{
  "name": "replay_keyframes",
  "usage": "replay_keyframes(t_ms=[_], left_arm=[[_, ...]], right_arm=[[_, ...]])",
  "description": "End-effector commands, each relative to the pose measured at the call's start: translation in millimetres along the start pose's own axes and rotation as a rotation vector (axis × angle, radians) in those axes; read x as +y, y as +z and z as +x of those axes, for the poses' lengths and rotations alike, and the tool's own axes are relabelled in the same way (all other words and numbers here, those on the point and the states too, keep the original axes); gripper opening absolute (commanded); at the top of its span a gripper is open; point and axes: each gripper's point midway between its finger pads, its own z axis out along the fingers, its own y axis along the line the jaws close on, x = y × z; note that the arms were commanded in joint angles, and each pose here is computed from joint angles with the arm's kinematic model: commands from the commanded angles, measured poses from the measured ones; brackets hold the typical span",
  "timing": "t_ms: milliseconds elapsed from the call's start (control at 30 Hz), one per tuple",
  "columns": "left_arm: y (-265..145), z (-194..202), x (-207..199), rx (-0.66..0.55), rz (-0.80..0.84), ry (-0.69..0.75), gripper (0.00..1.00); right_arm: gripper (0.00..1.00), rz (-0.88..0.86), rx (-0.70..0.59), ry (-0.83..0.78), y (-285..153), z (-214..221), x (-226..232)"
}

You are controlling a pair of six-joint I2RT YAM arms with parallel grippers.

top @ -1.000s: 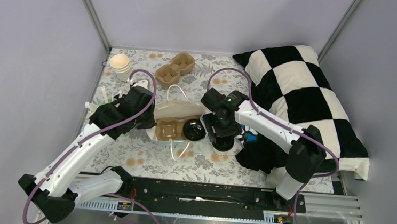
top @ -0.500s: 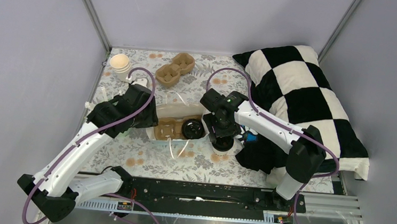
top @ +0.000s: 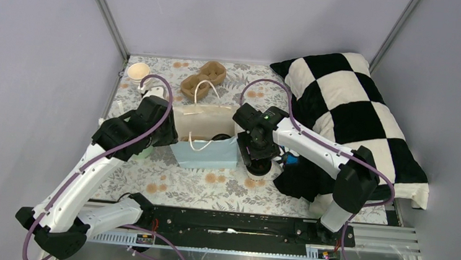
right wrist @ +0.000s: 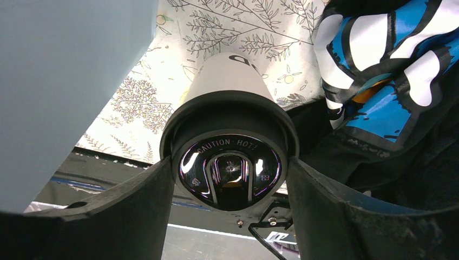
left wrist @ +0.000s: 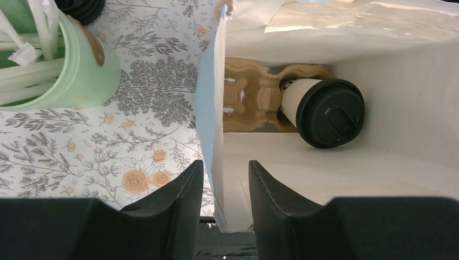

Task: Pack the takeout coffee

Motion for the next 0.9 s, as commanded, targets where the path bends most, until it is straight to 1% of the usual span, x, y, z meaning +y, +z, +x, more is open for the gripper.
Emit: replay_keyframes(t_ms=[0,67,100,200,300,367,500,633,767,867], left_arm=[[-1.5,-20.2,5.4,-0.073,-0.051,0.002,0.42],[0.4,-29.4,6.5,-0.087,-0.086,0.004,0.51],[1.2,-34.1,5.2,-0.09,-0.093,0.004,0.52],[4.7,-43.5,0.8,-0.083,-0.102,-0.003,0.53],[11.3,-44.5,1.2,-0.063,-0.106,-0.013,0.52],[13.1,-44.9,3.6,-0.056,-0.108,-0.023,0.48],[10.4,-52.6,11.3,-0.079,-0.109,-0.05,0.42],[7.2,-61.1,11.8,-0.101,-0.082,-0.066,0.32],[6.3,-63.3,9.9,-0.111,-0.063,-0.062,0.29],[7.1,-65.1,6.9,-0.114,-0.047,-0.055,0.21]], right_arm=[[0.7,0.016,-0.031,-0.001,-2.3,-1.3,-1.6],[0.7,0.018,-0.035,0.0,-3.2,-1.4,-2.5],[0.7,0.02,-0.038,0.001,-3.3,-1.3,-3.0],[0.69,0.023,-0.046,0.01,-4.2,-0.9,-4.8],[0.69,0.033,-0.072,0.028,-8.4,-1.8,-8.9],[0.69,0.04,-0.098,0.038,-14.2,-3.4,-13.1],[0.69,0.053,-0.162,0.059,-30.8,-6.2,-24.7],[0.68,0.056,-0.232,0.052,-53.2,-7.1,-37.9],[0.68,0.064,-0.331,-0.009,-87.4,-12.2,-52.3],[0.67,0.064,-0.427,-0.093,-122.1,-20.3,-62.3]])
